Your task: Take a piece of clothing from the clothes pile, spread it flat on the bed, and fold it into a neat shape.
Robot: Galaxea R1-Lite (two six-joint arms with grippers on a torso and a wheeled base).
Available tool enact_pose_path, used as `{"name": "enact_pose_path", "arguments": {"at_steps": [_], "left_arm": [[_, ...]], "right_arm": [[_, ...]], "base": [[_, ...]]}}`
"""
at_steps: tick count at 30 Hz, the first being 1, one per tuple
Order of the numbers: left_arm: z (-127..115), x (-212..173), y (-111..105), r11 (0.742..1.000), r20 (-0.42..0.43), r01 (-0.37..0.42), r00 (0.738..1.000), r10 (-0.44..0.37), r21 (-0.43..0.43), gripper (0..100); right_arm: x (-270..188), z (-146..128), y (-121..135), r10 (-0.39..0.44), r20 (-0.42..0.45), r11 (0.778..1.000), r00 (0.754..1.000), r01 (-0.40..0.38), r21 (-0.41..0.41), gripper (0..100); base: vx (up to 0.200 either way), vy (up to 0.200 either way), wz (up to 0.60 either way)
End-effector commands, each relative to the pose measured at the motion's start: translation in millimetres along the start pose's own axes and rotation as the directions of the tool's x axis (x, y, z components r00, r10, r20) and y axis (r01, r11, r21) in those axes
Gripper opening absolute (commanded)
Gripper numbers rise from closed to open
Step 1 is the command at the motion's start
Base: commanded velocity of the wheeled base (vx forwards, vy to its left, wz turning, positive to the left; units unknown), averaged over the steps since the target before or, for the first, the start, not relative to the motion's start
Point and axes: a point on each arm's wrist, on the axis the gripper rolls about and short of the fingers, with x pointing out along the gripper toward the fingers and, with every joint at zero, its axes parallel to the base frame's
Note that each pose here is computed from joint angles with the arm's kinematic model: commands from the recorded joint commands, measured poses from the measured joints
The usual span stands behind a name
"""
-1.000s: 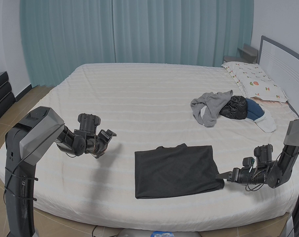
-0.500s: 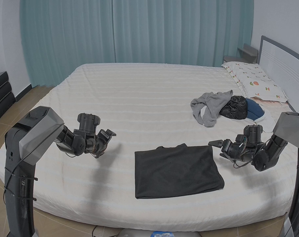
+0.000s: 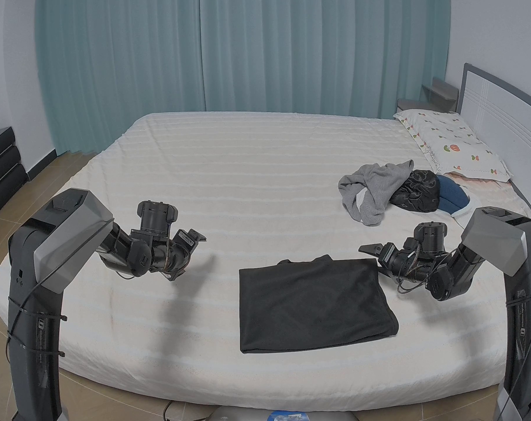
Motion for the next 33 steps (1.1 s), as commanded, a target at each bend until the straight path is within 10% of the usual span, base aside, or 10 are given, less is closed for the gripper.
{"name": "enact_pose_path", "arguments": {"at_steps": [1,27,28,33], "left_arm": [[0,0,0,1.0,0.0,0.0,1.0,0.0,0.0,100],[-1,0,0,1.0,-0.001,0.001,1.0,-0.001,0.004,100],[-1,0,0,1.0,-0.002,-0.001,1.0,0.001,0.004,100],[-1,-1,1,1.0,-0.002,-0.001,1.0,0.001,0.004,100]], "right_arm": [[8,-3,-5,-0.007,0.003,1.0,1.0,0.007,0.002,0],[9,9,-15,-0.045,0.064,0.999,0.997,0.044,0.015,0],[9,9,-15,-0.042,0.067,0.999,0.997,0.041,0.015,100],[-3,19,-1,-0.028,0.1,1.0,0.995,0.027,0.007,100]], "base": [[0.0,0.0,0.0],[0.0,0.0,0.0],[0.0,0.0,0.0],[0.0,0.0,0.0]]}}
